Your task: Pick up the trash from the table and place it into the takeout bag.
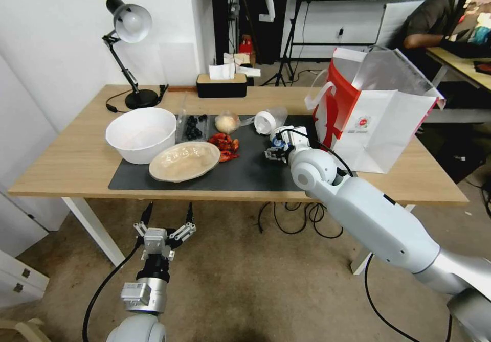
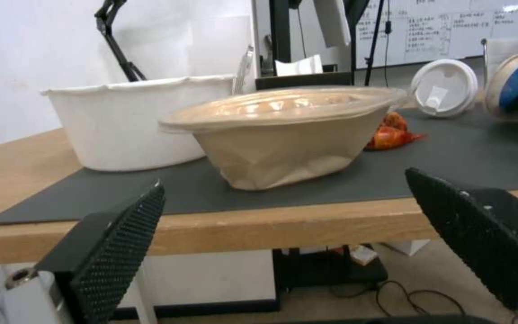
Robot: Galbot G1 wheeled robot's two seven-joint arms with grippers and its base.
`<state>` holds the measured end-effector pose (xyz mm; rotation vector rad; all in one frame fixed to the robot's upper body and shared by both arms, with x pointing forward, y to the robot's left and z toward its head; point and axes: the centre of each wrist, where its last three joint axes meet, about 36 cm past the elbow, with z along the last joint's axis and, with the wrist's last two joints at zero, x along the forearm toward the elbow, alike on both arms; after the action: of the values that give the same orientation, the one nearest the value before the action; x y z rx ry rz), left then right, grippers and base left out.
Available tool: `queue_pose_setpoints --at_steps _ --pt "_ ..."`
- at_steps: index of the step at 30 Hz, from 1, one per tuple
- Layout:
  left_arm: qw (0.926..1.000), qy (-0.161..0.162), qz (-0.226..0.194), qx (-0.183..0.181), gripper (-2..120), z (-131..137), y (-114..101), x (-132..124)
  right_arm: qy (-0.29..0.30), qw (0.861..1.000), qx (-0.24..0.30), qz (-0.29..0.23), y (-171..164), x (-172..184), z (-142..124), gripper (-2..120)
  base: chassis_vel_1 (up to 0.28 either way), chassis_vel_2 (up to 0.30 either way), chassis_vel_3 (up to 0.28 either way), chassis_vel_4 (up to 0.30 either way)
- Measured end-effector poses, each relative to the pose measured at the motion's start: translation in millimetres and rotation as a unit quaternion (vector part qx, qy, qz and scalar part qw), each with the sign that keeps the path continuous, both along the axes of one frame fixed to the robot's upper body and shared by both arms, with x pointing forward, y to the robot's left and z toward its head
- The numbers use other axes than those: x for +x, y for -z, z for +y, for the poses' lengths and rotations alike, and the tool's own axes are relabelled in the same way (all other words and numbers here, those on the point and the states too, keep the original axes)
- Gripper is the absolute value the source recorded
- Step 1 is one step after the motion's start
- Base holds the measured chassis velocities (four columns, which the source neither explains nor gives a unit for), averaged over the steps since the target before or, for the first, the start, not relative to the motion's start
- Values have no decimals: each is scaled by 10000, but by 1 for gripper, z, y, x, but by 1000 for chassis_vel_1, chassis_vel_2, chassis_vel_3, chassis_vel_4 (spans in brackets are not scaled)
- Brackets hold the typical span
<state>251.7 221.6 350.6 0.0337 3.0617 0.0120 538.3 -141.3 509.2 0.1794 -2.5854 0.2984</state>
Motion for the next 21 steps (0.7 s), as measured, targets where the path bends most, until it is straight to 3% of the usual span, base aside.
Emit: queue_pose_setpoints --at_steps 8,15,18,20,21 --pt "10000 -14 -6 3 100 1 0 -1 86 9995 284 -87 -4 -6 -8 53 0 0 0 0" --pt "10000 -19 -38 -3 100 0 0 -3 53 9984 538 -167 -6 -13 -15 48 0 0 0 0" --pt "10000 -18 -75 1 100 0 -1 -3 -242 9948 846 -519 -8 -19 -21 48 0 0 0 0" --pt "10000 -18 -88 8 100 1 -2 -3 -582 9847 1011 -1296 -9 -24 -28 48 0 0 0 0" --pt "9999 -19 -98 10 100 1 -3 -3 -912 9709 1076 -1934 -10 -28 -32 48 0 0 0 0"
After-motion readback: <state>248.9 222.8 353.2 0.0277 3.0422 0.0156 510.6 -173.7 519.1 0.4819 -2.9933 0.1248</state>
